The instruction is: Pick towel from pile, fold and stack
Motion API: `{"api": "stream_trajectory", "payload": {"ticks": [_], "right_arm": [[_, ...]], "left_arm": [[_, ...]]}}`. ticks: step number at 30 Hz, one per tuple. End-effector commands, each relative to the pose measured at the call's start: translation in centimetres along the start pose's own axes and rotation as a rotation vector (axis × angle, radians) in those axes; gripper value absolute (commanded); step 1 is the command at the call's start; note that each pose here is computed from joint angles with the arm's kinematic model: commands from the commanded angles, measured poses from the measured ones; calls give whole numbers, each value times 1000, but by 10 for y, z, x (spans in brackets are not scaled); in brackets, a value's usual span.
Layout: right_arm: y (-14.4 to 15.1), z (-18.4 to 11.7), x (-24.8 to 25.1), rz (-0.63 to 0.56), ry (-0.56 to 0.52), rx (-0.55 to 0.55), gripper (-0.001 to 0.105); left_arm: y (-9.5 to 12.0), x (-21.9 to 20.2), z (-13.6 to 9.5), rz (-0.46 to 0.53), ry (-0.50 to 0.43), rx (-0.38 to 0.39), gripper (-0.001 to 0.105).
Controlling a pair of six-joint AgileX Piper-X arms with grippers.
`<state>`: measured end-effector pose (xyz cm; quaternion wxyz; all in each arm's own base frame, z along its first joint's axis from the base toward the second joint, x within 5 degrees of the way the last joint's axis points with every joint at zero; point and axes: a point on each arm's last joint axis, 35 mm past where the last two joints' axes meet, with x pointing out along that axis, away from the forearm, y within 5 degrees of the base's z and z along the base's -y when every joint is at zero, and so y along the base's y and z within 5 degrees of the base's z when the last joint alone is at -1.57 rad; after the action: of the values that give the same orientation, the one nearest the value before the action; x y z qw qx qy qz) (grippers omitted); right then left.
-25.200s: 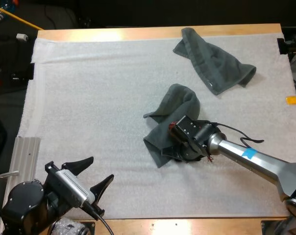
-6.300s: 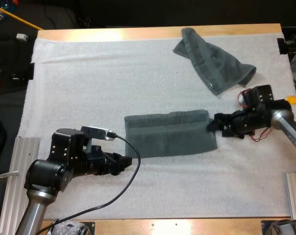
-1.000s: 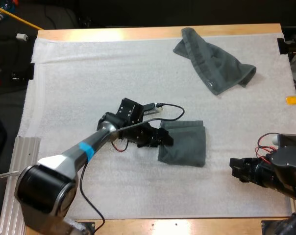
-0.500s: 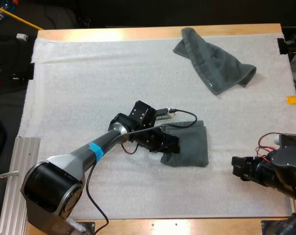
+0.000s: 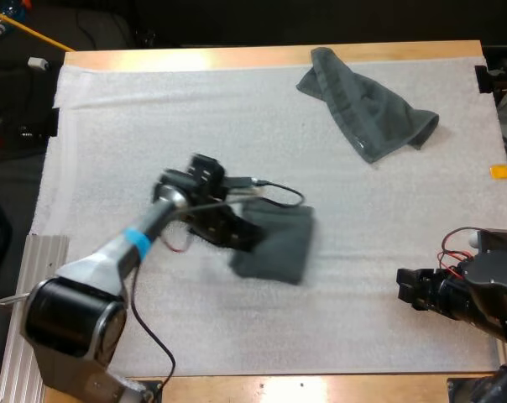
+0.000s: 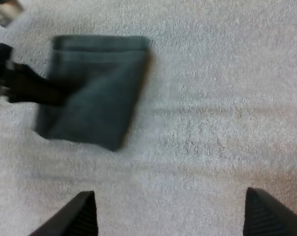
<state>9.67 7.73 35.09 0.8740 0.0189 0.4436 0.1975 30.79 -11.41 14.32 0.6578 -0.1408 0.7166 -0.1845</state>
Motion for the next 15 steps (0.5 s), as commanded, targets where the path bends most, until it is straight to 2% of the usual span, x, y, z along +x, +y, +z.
{"api": "stream_trajectory", "payload": {"ticks": [1,2,8,11,15], "right_arm": [[0,1,-4,-9,-9,-1,61],[0,1,-4,-9,-9,-1,61],[0,1,-4,-9,-9,-1,61],[0,1,-4,-9,-9,-1,61],[0,1,-4,-9,-9,-1,61]], "left_arm": [[10,-15,0,121,-7,22,0],[21,-22,2,185,-10,10,0],[71,-50,3,380,-23,-69,0],[96,-63,1,452,-35,-136,0],[122,-80,-4,501,-61,-224,0]]}}
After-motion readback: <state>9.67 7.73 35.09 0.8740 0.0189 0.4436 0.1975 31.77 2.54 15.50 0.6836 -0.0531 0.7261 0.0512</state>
